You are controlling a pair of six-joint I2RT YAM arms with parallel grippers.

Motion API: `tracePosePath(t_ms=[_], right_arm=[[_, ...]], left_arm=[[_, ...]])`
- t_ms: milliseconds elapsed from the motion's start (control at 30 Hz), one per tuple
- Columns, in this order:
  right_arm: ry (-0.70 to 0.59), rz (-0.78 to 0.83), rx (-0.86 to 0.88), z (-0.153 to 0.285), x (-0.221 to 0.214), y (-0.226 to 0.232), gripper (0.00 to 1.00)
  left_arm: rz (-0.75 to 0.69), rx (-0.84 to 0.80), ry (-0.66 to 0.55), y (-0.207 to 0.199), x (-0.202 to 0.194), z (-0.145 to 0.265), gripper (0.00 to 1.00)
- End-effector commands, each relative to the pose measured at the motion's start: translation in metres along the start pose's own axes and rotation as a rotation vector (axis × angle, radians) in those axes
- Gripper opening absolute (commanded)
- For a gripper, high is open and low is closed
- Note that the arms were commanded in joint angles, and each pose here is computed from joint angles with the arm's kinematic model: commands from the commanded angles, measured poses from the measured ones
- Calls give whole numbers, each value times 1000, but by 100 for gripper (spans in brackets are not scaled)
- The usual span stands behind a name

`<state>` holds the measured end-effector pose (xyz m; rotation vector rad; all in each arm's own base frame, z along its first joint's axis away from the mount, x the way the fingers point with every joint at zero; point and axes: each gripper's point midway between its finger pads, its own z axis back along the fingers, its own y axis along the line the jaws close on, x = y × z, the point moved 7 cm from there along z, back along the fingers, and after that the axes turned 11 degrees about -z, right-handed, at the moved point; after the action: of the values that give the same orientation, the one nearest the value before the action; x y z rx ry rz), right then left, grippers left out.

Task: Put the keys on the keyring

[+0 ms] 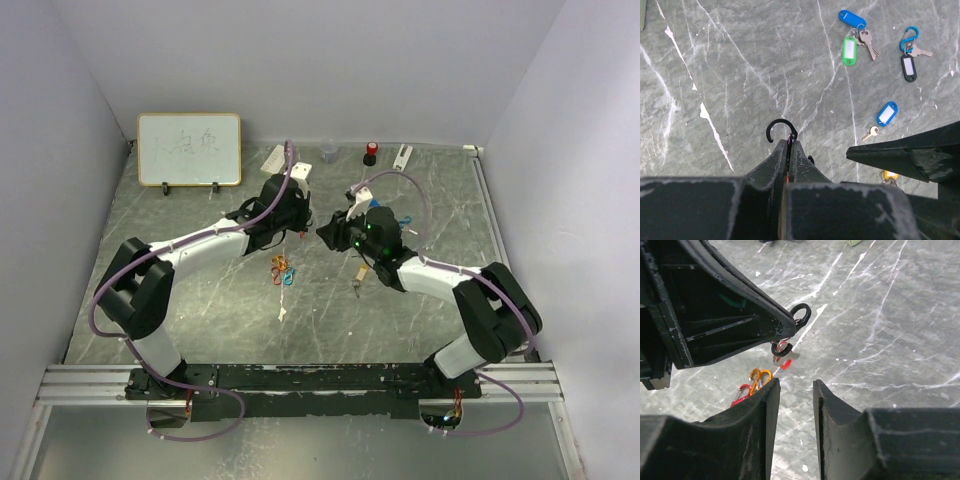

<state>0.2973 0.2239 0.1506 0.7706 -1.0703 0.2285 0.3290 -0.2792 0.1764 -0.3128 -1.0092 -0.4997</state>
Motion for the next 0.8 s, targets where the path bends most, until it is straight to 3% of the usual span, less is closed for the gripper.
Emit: tracePosePath(t_ms=[0, 767], right_arm=[[-13, -106, 131, -4, 15, 7, 31], [-8, -235, 213, -18, 21, 13, 25]], left_arm=[[24, 5, -84, 0, 18, 9, 7], [44, -36, -139, -4, 20, 18, 7]])
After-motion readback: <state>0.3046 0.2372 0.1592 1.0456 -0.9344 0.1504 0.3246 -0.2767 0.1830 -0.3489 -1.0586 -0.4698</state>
